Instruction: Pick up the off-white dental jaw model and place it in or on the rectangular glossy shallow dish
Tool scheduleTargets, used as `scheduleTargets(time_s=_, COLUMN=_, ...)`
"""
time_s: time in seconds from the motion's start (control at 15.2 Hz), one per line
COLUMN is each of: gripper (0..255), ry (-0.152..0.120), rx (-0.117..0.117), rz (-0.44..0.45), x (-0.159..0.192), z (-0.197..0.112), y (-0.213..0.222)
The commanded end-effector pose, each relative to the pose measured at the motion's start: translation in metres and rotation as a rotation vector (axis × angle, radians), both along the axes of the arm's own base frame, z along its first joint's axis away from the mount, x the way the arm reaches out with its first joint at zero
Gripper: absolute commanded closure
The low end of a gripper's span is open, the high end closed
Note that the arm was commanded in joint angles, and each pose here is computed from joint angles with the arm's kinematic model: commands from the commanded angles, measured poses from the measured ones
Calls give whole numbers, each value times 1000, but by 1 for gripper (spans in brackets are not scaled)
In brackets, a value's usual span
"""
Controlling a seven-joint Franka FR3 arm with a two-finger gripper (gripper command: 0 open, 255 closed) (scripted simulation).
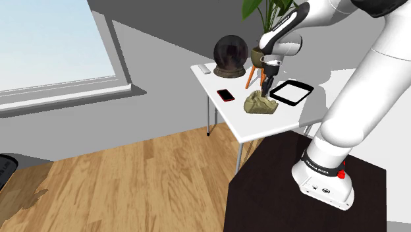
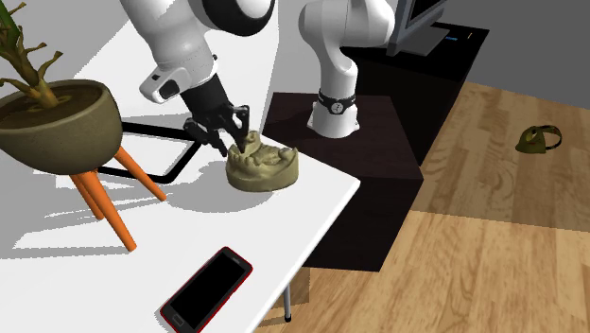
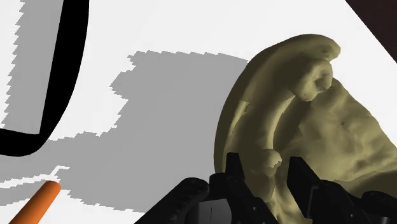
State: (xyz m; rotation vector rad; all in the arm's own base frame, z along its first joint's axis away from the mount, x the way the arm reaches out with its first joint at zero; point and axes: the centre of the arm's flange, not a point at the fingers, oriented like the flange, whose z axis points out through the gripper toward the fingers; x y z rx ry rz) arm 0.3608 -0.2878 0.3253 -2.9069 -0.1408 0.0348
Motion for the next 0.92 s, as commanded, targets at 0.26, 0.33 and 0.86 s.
scheduleTargets(time_s=0.26, gripper=255, ry=0, rx=0, rz=0, x=-1, z=32, y=0)
scheduleTargets(time_s=0.33, gripper=255, ry=0, rx=0, rz=0, x=-1, z=37, y=0)
scheduleTargets(time_s=0.86, gripper=255, ry=0, rx=0, rz=0, x=-1, z=79, y=0)
